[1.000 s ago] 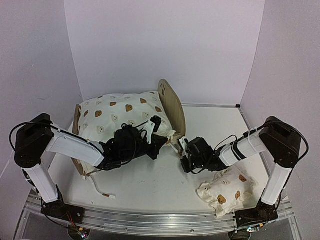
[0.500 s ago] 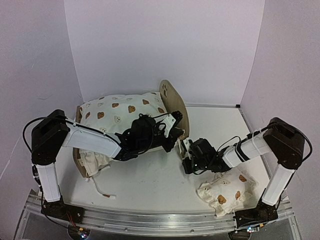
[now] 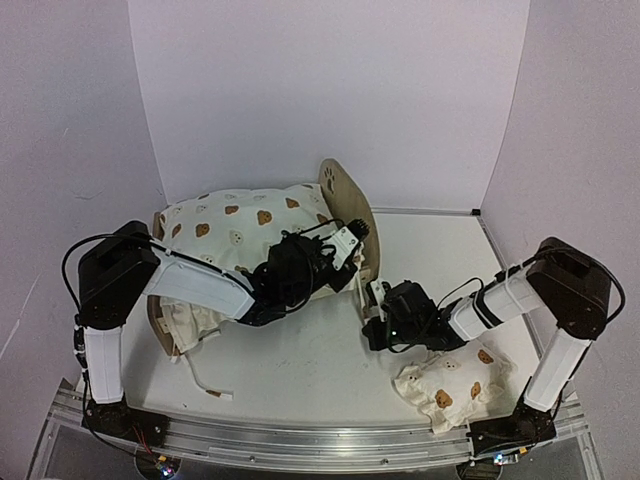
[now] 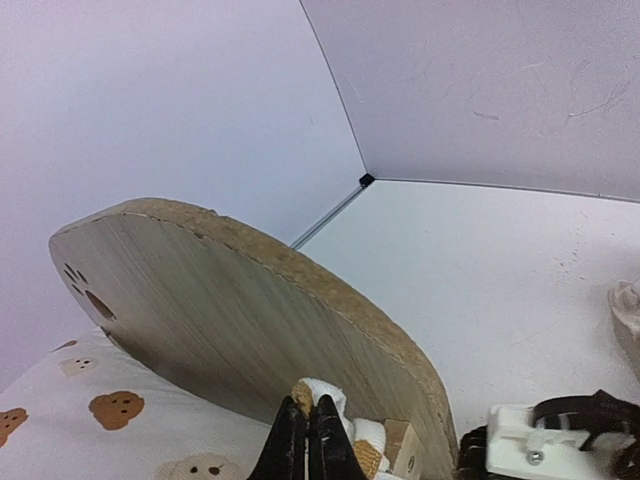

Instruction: Set up the pet bed

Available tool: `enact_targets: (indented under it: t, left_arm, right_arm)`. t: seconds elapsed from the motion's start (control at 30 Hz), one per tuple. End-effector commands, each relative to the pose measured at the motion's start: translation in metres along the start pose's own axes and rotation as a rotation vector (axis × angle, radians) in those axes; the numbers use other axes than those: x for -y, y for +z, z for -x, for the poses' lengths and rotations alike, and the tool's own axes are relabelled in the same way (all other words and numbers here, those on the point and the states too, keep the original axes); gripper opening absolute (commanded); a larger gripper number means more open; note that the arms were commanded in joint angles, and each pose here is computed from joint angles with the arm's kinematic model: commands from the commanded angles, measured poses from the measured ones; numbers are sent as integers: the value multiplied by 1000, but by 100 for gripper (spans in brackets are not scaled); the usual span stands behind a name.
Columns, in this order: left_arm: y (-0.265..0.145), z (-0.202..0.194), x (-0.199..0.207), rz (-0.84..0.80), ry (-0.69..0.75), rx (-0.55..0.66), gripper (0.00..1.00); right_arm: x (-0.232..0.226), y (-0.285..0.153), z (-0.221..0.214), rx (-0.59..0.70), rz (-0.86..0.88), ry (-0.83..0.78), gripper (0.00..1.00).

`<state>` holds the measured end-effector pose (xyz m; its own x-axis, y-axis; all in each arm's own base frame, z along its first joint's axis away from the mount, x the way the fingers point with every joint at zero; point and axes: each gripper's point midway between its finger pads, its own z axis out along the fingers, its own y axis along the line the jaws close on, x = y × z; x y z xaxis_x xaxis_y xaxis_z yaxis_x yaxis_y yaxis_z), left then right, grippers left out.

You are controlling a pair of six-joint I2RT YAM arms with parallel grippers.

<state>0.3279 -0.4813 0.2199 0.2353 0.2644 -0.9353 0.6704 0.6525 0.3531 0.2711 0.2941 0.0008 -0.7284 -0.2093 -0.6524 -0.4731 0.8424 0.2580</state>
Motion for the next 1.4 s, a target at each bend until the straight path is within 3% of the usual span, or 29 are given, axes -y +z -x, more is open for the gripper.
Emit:
enact_targets:
  t: [0.0, 0.13, 0.23, 0.43, 0.67, 0.77, 0.87, 1.07, 1.17, 1.2, 1.37]
  left_arm:
    - [-24, 109, -70, 248, -130, 340, 0]
    - [-37, 81, -80, 306, -207, 267, 0]
    - [-59, 79, -88, 311, -309, 277, 0]
    - [-65, 99, -55, 67, -331, 343, 0]
    - [-35, 124, -95, 221, -292, 367, 0]
    - [-48, 135, -115, 325, -303, 442, 0]
    - [-60, 132, -125, 371, -322, 443, 0]
    - [-73, 90, -85, 170, -400, 381, 0]
    - [-83, 91, -61, 40, -404, 390, 0]
    - [-86, 95, -51, -17, -396, 402, 0]
    - [-96, 105, 6, -326, -371, 429, 0]
  right_arm:
    - [22, -17, -41, -90, -79, 33, 0]
    - [48, -32, -56, -102, -196, 85, 0]
    - [58, -34, -65, -115, -246, 112, 0]
    - [49, -18, -60, -166, -242, 83, 0]
    - [45, -16, -70, -174, -265, 38, 0]
    - [45, -15, -74, -179, -256, 50, 0]
    - [46, -17, -74, -165, -261, 60, 0]
    - [42, -16, -73, -152, -231, 96, 0]
    - [39, -16, -71, -146, -215, 102, 0]
    - [36, -17, -66, -134, -200, 93, 2]
    - [21, -33, -23, -72, -139, 4, 44]
